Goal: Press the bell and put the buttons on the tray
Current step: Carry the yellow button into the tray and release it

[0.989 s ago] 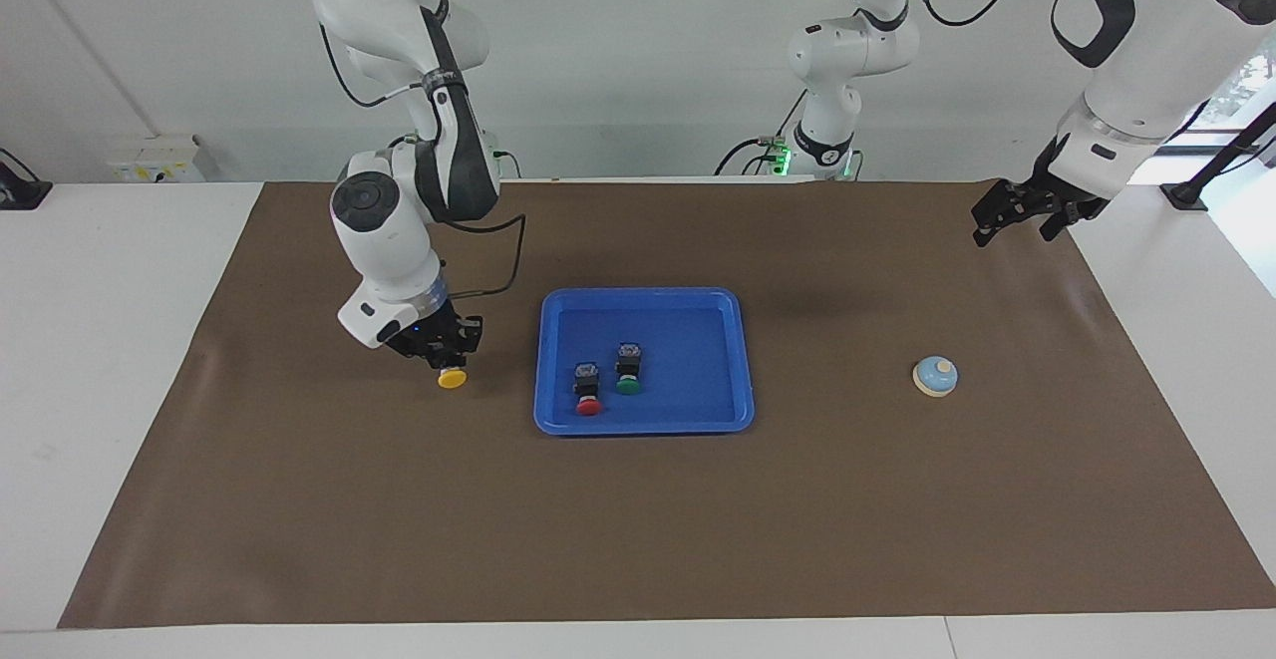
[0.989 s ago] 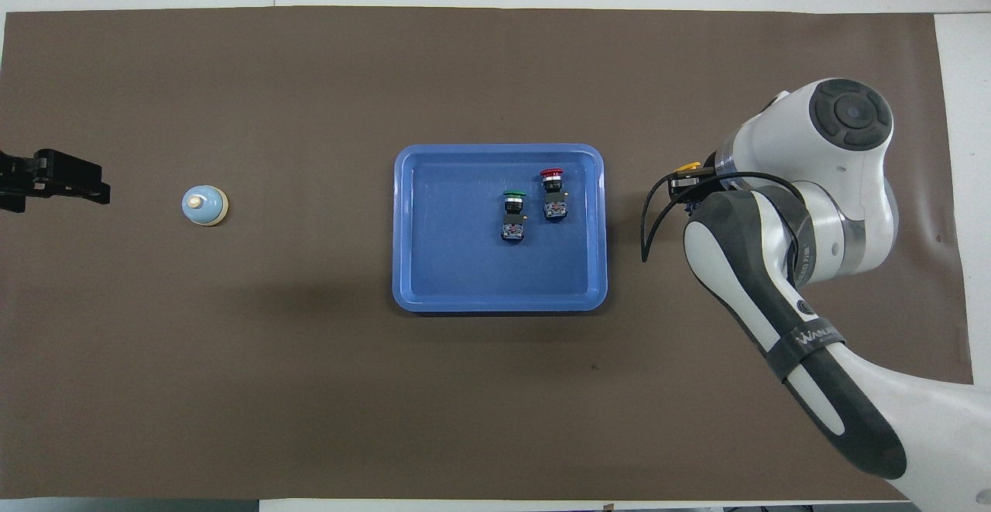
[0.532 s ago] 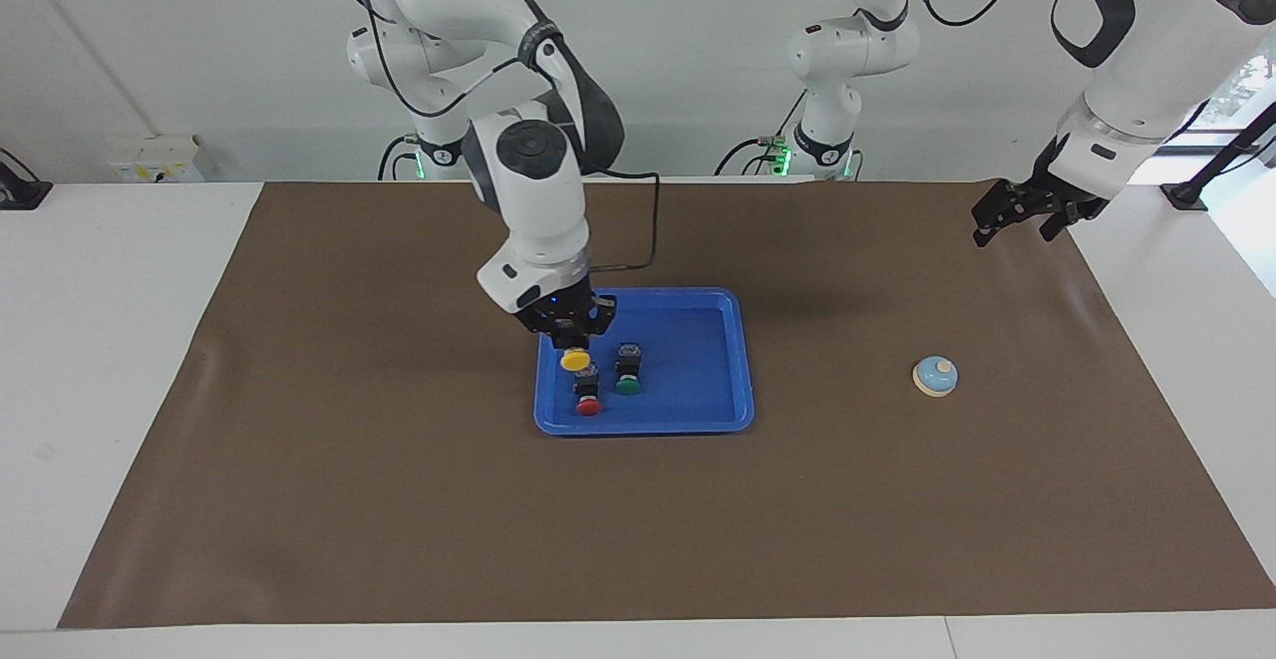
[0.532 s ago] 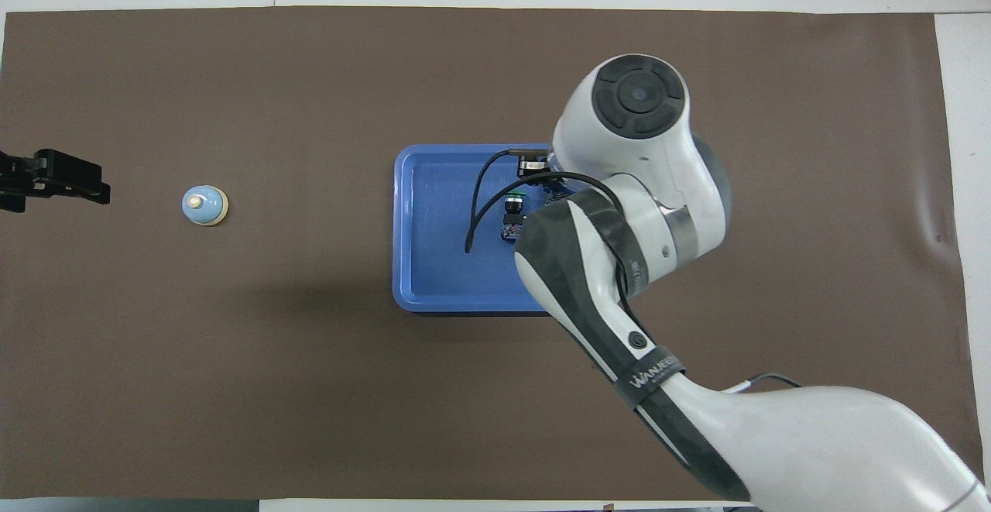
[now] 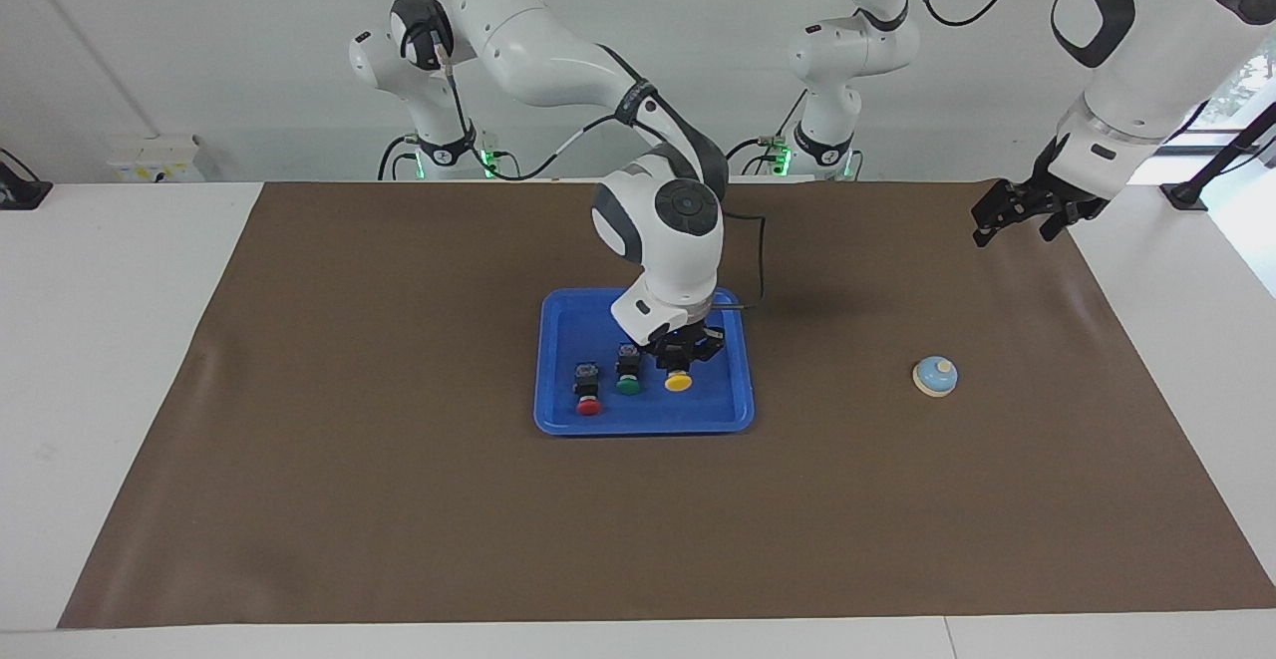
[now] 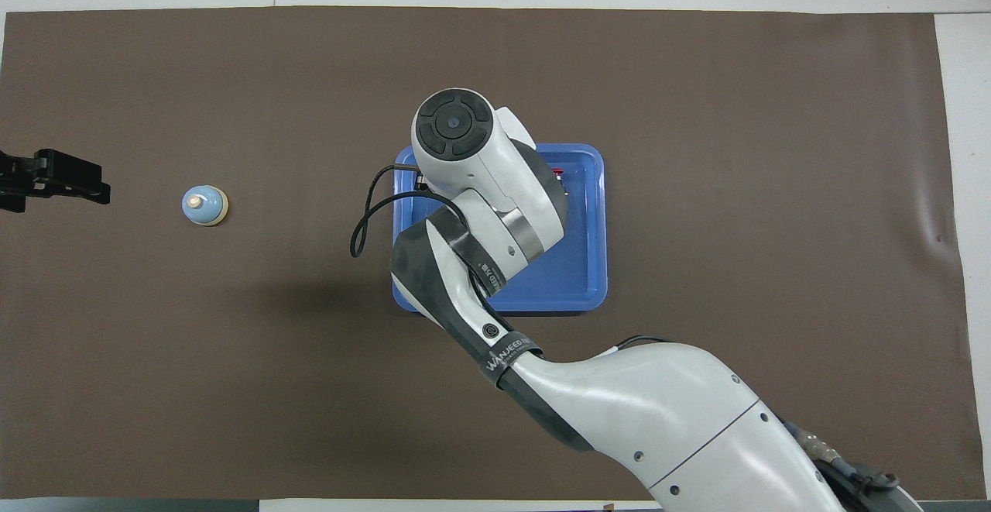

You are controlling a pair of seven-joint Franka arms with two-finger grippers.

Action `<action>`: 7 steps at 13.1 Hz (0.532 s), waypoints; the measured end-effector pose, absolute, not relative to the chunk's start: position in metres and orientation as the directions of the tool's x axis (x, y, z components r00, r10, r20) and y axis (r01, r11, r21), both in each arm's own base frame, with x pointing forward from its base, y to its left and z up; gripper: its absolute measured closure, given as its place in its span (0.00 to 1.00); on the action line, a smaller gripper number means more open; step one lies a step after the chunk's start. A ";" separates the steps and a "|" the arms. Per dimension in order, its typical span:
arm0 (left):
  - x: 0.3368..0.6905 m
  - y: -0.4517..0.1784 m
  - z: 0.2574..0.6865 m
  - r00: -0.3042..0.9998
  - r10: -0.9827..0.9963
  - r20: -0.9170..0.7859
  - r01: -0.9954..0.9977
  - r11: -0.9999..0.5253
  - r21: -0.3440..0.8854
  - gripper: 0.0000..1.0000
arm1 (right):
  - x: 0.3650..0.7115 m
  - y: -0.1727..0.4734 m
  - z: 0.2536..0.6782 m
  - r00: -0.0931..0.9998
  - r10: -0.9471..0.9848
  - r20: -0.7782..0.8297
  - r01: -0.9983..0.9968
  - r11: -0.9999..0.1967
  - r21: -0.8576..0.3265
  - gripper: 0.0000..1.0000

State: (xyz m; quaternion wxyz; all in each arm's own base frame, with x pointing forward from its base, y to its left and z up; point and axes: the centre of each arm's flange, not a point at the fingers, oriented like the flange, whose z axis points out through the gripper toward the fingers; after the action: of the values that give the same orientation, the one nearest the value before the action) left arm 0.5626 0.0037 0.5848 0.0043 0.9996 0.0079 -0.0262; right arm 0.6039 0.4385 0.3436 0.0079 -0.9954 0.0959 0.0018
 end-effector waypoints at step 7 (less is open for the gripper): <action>0.563 0.004 0.585 0.998 0.016 -0.053 0.016 -1.000 0.008 0.00 | 0.609 0.443 0.334 0.977 -0.212 0.019 -0.211 -0.977 -0.036 0.31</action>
State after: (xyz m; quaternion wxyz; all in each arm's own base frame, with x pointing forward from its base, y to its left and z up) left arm 0.5626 0.0037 0.5848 0.0043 0.9996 0.0079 -0.0263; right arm 0.6085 0.4434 0.3336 0.0171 -0.9941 0.1063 -0.0114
